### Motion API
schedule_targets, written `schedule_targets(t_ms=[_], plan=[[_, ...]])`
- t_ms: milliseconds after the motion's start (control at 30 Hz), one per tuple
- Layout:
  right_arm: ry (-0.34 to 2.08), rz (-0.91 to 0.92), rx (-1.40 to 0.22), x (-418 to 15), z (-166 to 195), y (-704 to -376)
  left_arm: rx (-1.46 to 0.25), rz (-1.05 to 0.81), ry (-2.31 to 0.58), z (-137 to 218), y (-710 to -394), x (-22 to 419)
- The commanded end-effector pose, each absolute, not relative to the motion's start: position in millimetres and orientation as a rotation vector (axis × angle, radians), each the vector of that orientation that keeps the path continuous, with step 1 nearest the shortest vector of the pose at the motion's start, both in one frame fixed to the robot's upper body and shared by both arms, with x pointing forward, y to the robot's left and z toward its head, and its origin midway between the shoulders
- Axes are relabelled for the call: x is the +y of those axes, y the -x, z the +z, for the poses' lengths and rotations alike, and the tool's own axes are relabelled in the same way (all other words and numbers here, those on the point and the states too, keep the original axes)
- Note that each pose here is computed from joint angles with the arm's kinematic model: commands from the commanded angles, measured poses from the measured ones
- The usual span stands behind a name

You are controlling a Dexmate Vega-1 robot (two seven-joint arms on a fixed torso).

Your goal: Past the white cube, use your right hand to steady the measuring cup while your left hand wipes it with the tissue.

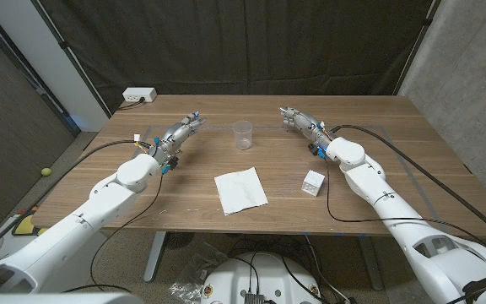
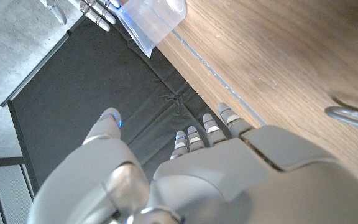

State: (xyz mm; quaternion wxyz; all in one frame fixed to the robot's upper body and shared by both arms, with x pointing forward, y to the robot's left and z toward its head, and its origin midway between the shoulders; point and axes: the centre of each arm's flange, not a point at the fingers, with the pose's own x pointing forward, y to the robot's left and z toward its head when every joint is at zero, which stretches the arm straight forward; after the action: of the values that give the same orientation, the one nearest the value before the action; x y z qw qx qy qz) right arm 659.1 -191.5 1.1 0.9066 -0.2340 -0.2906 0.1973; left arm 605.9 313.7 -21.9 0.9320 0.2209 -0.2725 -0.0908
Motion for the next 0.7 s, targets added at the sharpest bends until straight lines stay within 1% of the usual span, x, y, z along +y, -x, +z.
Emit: schedule_targets(t_ms=[33,433,700], plan=[[0.579,0.398,-0.618,-172,-7,-648,-0.554,-0.212,-0.587,-19,-589,316],[0.69,0.374,-0.623,-150,-7,-642,-0.554,-0.246,-0.699,-18,-574,321],[0.756,0.367,-0.626,-137,-8,-641,-0.532,-0.322,-0.767,-19,-570,321]])
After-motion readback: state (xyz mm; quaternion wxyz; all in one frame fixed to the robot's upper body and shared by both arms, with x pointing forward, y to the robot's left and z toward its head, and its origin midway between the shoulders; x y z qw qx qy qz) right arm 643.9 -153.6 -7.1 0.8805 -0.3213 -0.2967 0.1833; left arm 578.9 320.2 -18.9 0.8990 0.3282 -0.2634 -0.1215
